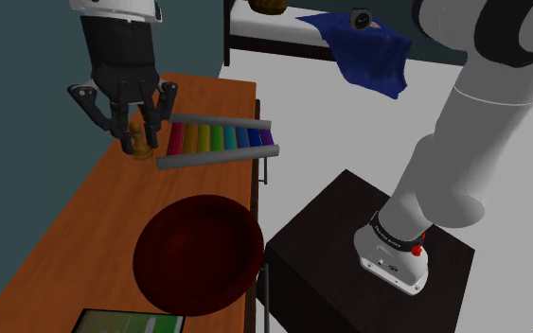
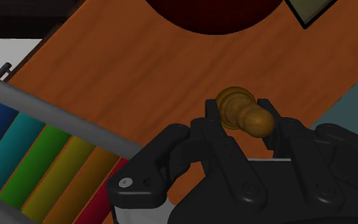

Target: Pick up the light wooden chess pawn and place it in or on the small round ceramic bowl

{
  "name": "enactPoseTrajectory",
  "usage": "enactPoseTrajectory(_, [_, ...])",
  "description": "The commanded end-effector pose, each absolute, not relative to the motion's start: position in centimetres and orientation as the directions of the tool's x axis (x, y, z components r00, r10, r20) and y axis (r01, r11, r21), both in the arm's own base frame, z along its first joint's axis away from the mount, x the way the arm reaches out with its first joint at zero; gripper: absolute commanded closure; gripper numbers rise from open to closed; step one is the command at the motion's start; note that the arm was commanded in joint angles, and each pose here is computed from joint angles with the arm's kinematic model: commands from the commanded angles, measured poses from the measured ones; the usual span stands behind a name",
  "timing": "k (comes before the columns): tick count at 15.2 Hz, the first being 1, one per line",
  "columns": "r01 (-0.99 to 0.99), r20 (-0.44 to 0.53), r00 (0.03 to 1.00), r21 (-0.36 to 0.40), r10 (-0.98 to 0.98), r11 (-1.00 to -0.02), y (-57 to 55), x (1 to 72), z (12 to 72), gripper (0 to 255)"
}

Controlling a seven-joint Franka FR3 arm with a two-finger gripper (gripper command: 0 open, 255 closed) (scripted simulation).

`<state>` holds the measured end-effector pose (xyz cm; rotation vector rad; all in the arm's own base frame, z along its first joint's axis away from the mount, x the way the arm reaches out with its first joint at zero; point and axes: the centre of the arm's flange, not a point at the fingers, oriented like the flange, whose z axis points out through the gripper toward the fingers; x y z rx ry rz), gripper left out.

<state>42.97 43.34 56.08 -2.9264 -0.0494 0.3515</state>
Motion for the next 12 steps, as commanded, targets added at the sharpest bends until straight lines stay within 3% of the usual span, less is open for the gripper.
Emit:
enactPoseTrajectory(1, [0.008, -0.231, 0.971, -0.195, 0.054, -0.981, 43.2, 40.5, 55.7, 255])
enactPoseTrajectory(12, [0.008, -0.231, 0.971, -0.195, 0.054, -0.981, 44.0, 27.2, 54.6, 255])
